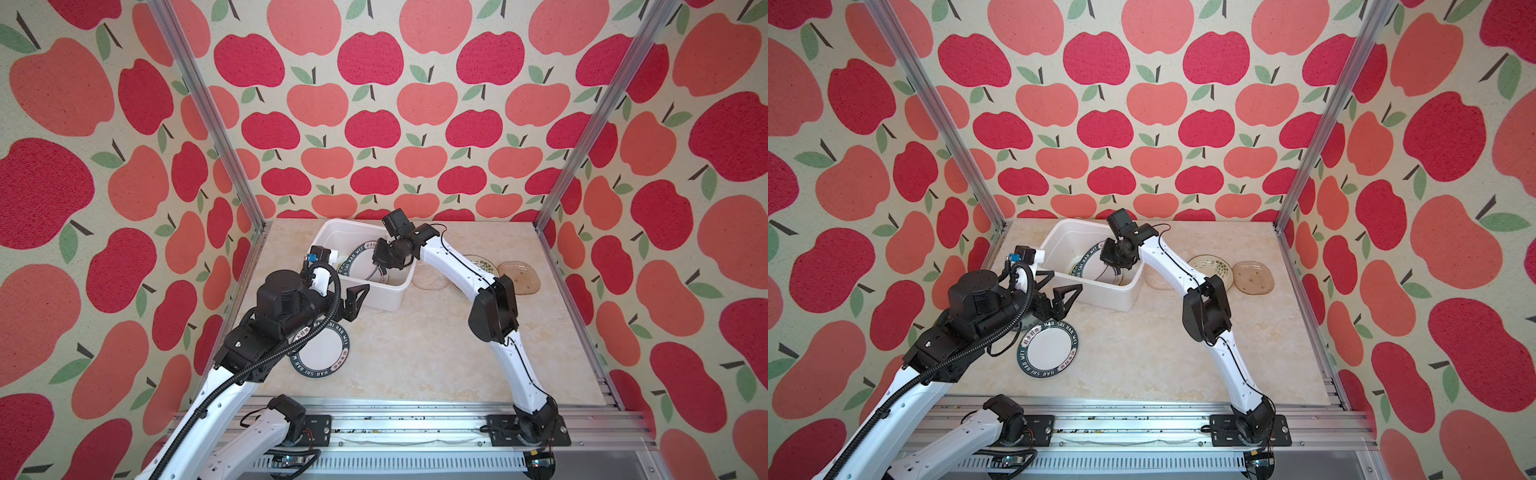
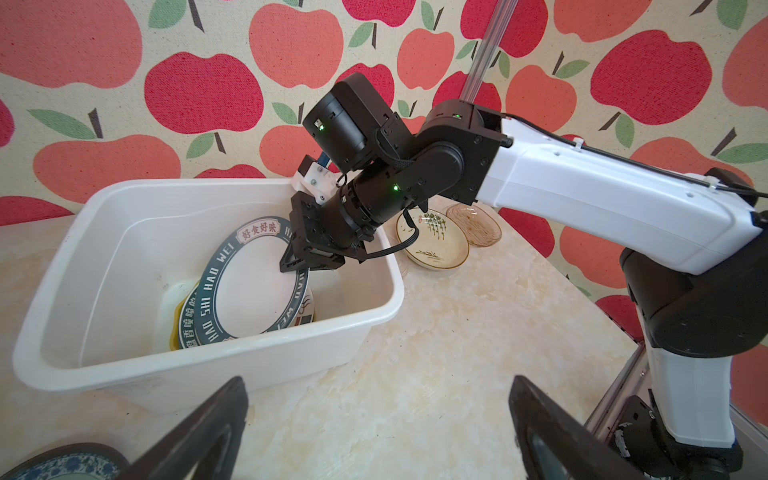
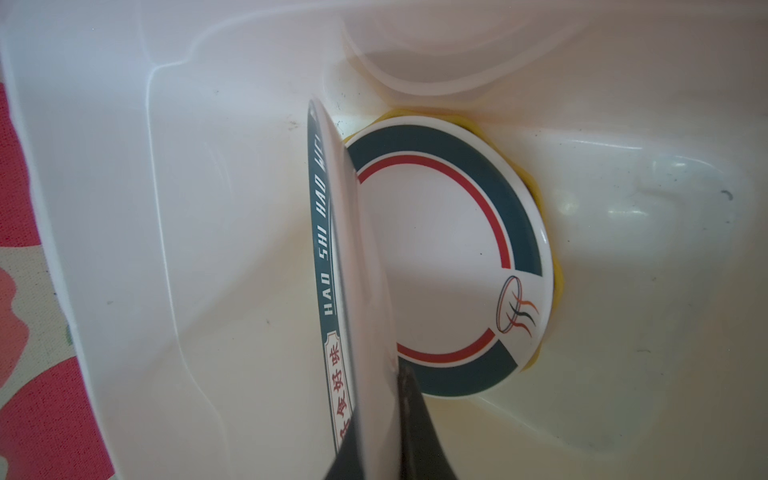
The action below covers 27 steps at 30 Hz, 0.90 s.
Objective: Place the plates into the plastic bin on the countertop
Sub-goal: 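Lower the green-rimmed plate into the bin with the right gripper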
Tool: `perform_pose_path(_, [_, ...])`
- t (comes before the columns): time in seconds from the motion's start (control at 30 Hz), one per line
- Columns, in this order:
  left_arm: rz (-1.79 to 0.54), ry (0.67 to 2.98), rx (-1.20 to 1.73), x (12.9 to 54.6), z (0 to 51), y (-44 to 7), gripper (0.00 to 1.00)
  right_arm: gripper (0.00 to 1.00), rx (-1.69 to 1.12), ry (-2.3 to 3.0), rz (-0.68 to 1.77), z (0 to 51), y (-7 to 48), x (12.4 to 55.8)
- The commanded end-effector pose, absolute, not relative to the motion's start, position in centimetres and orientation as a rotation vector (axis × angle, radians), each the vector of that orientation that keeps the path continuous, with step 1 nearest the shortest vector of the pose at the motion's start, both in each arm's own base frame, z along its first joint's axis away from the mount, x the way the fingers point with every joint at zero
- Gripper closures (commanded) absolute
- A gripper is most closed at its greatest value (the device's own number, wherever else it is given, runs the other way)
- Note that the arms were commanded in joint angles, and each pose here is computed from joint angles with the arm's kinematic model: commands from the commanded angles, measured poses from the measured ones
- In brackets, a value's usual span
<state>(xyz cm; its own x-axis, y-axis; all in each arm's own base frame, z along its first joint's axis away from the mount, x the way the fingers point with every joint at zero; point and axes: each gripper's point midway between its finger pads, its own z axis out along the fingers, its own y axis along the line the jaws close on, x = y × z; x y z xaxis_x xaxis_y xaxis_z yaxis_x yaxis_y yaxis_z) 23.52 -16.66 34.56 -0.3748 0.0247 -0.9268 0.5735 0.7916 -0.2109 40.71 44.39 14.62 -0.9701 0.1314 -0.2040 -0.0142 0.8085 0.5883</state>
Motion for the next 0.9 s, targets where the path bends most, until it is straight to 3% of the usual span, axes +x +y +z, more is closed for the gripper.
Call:
perform_pose_path(0.0, [-0.634, 1.861, 0.452, 23.7, 34.9, -16.8, 0.01, 0.89, 0.127, 2.756, 0.96, 14.2, 44.8, 41.1])
perform_pose_path(0.27, [-0.629, 1.861, 0.45, 23.8, 34.8, -16.7, 0.01, 0.84, 0.158, 2.784, 0.954, 12.6, 44.5, 41.0])
perform_pose_path(0.87, [-0.616, 1.86, 0.444, 23.8, 34.5, -16.5, 0.01, 0.56, 0.203, 2.825, 0.943, 9.8, 44.4, 41.1])
